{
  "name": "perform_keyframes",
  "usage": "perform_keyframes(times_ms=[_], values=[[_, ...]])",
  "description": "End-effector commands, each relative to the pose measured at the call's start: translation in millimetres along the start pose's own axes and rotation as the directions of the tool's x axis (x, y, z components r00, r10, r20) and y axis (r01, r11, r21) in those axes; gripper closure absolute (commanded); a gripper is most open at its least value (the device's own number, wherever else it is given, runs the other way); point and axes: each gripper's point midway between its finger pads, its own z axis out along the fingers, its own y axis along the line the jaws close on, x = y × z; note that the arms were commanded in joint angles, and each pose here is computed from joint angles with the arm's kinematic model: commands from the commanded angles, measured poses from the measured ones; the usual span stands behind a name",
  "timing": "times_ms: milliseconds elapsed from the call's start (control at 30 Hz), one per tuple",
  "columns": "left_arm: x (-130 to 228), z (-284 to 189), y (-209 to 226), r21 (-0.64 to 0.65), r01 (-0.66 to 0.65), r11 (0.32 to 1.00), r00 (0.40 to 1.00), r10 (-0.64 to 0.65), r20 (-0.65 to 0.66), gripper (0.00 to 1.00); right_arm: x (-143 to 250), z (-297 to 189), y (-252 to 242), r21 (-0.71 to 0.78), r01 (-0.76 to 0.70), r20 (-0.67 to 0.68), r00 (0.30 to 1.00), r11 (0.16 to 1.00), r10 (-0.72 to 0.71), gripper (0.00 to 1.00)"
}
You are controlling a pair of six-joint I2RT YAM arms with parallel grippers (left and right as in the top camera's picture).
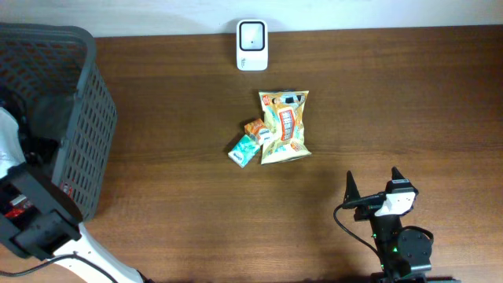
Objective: Scan the item barcode
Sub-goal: 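Reach the left gripper into the basket and grasp the red snack bag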
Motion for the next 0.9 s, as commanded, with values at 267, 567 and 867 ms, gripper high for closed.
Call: perform_keyframes(times_ms=[267,567,867], values=[[30.4,47.7,-1.6,-0.029,-0.017,0.999,0.998,0.015,-0.067,0.33,3.3,0.2,0.4,0.000,-0.006,-0.006,1.000,1.000,0.006,0.02],[43.5,58.7,3.2,-0.052,-0.034,0.998,0.995,0.029,-0.098,0.97,3.3,0.2,0.5,-0.001,-0.006,-0.006,1.000,1.000,0.006,0.02],[43.7,-8.1,-32.3,0.060,-0.120,0.991,0.988,0.125,-0.086,1.00,3.3,0.2,0.4,0.000,-0.006,-0.006,1.000,1.000,0.006,0.02]])
